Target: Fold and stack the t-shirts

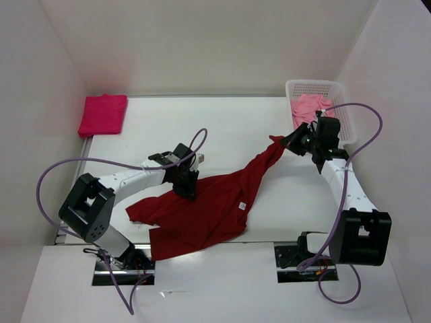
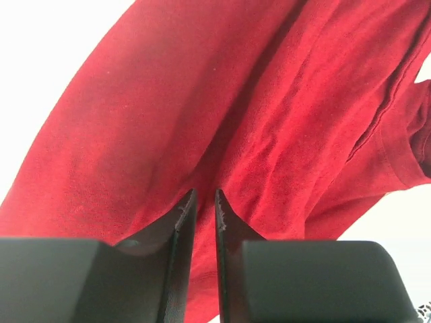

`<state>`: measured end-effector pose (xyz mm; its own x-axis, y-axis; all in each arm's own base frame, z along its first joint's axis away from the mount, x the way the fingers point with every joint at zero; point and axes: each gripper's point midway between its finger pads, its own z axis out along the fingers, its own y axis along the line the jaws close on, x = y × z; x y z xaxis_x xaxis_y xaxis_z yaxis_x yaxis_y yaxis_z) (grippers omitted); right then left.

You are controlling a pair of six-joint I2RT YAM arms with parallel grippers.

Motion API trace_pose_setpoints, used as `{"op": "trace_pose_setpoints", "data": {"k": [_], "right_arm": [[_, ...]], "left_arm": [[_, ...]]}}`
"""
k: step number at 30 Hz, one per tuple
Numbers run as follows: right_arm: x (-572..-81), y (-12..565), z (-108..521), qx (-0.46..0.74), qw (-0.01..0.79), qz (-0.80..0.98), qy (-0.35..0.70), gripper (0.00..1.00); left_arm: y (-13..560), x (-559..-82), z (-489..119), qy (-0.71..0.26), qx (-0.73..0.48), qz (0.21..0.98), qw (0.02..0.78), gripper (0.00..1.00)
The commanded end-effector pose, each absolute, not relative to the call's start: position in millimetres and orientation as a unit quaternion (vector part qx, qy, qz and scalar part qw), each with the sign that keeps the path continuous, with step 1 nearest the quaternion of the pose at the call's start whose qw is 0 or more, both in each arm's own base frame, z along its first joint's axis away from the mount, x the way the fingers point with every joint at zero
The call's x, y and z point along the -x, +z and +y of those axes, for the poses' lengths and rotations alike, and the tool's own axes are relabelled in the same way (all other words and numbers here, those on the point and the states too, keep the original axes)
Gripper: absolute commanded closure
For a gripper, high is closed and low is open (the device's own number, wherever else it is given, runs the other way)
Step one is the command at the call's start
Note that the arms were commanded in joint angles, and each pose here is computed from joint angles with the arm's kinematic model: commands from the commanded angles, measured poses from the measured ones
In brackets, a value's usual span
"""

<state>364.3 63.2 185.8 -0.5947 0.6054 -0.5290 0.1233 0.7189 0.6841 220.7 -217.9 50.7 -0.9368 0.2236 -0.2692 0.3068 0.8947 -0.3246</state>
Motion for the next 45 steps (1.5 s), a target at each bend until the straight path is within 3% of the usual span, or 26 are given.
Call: {"op": "trace_pose_setpoints", "data": {"k": [1, 3, 4, 5, 7, 9, 16, 27, 33, 39, 43, 45], "right_arm": [[-370.1, 208.8, 61.6, -0.202, 0.428, 0.825, 0.310, 0.99], [-370.4, 211.7, 61.5, -0.202, 0.429, 0.824, 0.310, 0.99], [-370.4, 211.8, 61.5, -0.202, 0.429, 0.824, 0.310, 0.99], [-370.4, 211.8, 61.5, -0.202, 0.429, 0.824, 0.310, 0.99], [-370.4, 211.8, 61.5, -0.202, 0.429, 0.824, 0.310, 0.99], [-370.4, 211.8, 61.5, -0.202, 0.429, 0.824, 0.310, 0.99], [-370.4, 211.8, 61.5, -0.202, 0.429, 0.824, 0.310, 0.99], [-366.7, 212.3, 64.6, -0.196, 0.426, 0.824, 0.318, 0.99], [-365.3, 208.4, 64.7, -0.198, 0.422, 0.826, 0.317, 0.99], [-368.9, 200.0, 61.7, -0.215, 0.413, 0.828, 0.311, 0.99], [-377.9, 187.6, 62.8, -0.222, 0.397, 0.833, 0.315, 0.99], [-382.3, 188.5, 60.8, -0.226, 0.394, 0.835, 0.310, 0.99]], "left_arm": [[61.4, -233.8, -225.3, -0.192, -0.159, 0.958, 0.139, 0.77], [59.9, -231.6, -226.5, -0.198, -0.165, 0.956, 0.136, 0.75], [60.8, -229.5, -228.8, -0.206, -0.167, 0.955, 0.132, 0.61], [60.8, -229.5, -228.8, -0.206, -0.167, 0.955, 0.132, 0.60], [59.3, -227.9, -229.9, -0.211, -0.168, 0.954, 0.130, 0.64], [59.9, -226.7, -231.2, -0.216, -0.169, 0.953, 0.128, 0.79], [70.9, -227.1, -236.0, -0.233, -0.168, 0.948, 0.139, 0.99], [84.2, -230.1, -230.1, -0.219, -0.155, 0.951, 0.154, 1.00], [163.7, -300.2, -206.7, -0.214, -0.137, 0.935, 0.249, 1.00], [232.7, -417.8, -151.1, -0.203, -0.037, 0.905, 0.372, 1.00], [248.9, -503.7, -140.4, -0.221, 0.005, 0.887, 0.406, 1.00], [227.2, -521.2, -143.1, -0.239, 0.013, 0.898, 0.368, 1.00]]}}
